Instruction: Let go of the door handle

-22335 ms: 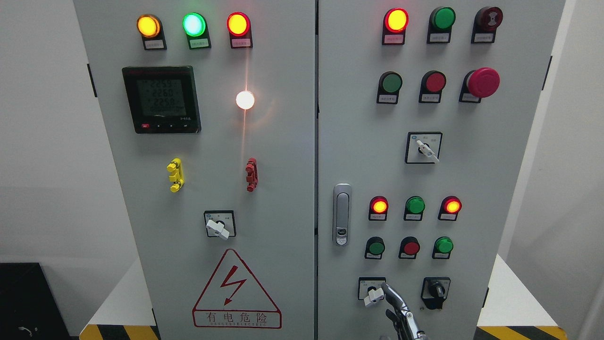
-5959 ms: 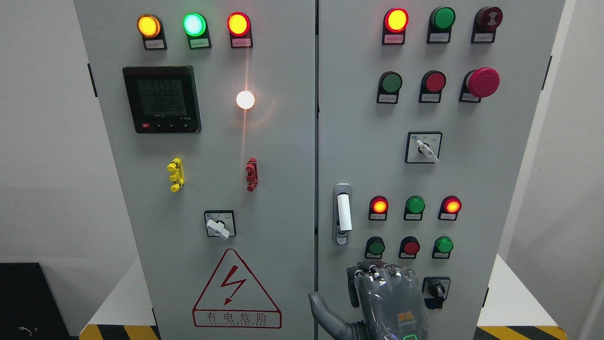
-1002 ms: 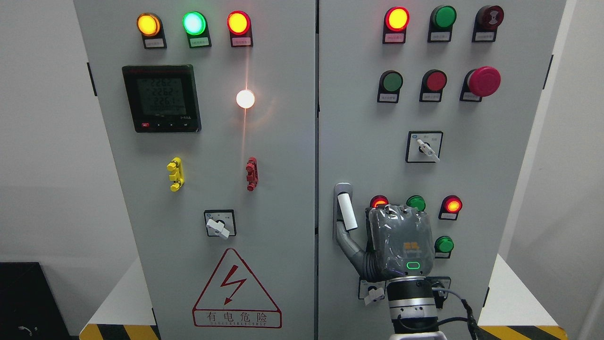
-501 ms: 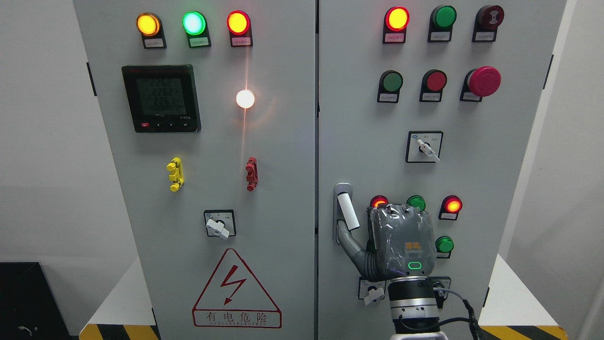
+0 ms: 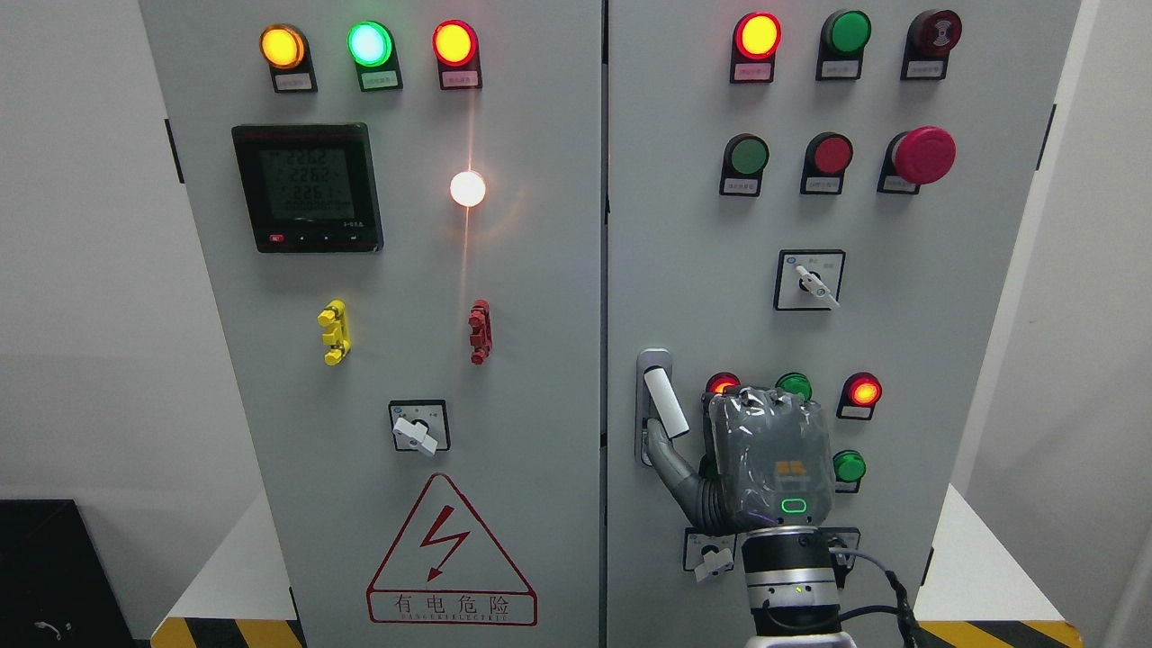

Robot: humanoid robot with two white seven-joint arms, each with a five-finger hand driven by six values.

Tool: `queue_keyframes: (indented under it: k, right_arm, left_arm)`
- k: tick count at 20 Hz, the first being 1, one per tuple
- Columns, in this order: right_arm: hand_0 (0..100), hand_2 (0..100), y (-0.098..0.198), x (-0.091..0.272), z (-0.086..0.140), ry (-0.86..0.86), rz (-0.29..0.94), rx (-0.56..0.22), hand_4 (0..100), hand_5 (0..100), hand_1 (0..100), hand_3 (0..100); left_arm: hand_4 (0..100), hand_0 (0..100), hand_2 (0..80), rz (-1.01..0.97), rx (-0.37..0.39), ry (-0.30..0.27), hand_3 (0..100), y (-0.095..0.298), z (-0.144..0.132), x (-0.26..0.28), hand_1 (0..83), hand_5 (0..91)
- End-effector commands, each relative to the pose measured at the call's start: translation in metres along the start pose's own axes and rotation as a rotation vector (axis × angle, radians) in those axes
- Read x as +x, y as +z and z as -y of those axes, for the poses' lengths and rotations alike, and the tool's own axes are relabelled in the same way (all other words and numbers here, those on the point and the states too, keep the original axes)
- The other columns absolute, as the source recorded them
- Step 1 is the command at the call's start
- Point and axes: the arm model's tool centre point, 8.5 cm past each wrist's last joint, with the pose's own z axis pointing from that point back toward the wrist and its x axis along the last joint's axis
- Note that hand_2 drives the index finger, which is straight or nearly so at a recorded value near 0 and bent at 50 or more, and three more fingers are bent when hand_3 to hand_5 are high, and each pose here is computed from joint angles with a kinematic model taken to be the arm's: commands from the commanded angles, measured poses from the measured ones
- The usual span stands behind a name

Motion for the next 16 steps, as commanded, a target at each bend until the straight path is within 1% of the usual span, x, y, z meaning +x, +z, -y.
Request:
queue_keyframes:
  k: [1,10,16]
  right_arm:
    - [46,99,0.0001,0.0004,0.0026,-0.002,0.001,-0.006,100,100,29,100]
    - [46,99,0.0026,-0.0005,0.0032,-0.004,-0.002,-0.005,100,100,33,100]
    - [47,99,0.0044,-0.0007,0.0036,-0.005,-0.004,-0.005,100,100,34,100]
  left_arm:
    - [0,12,0.0,0.001,-0.001,0.000,0,0.0000,0.0001,0.0001,55.6,0.0]
    - [0,12,0.0,0.001,-0.001,0.000,0,0.0000,0.0001,0.0001,55.6,0.0]
    - [0,12,0.0,0.001,-0.001,0.000,0,0.0000,0.0001,0.0001,55.6,0.0]
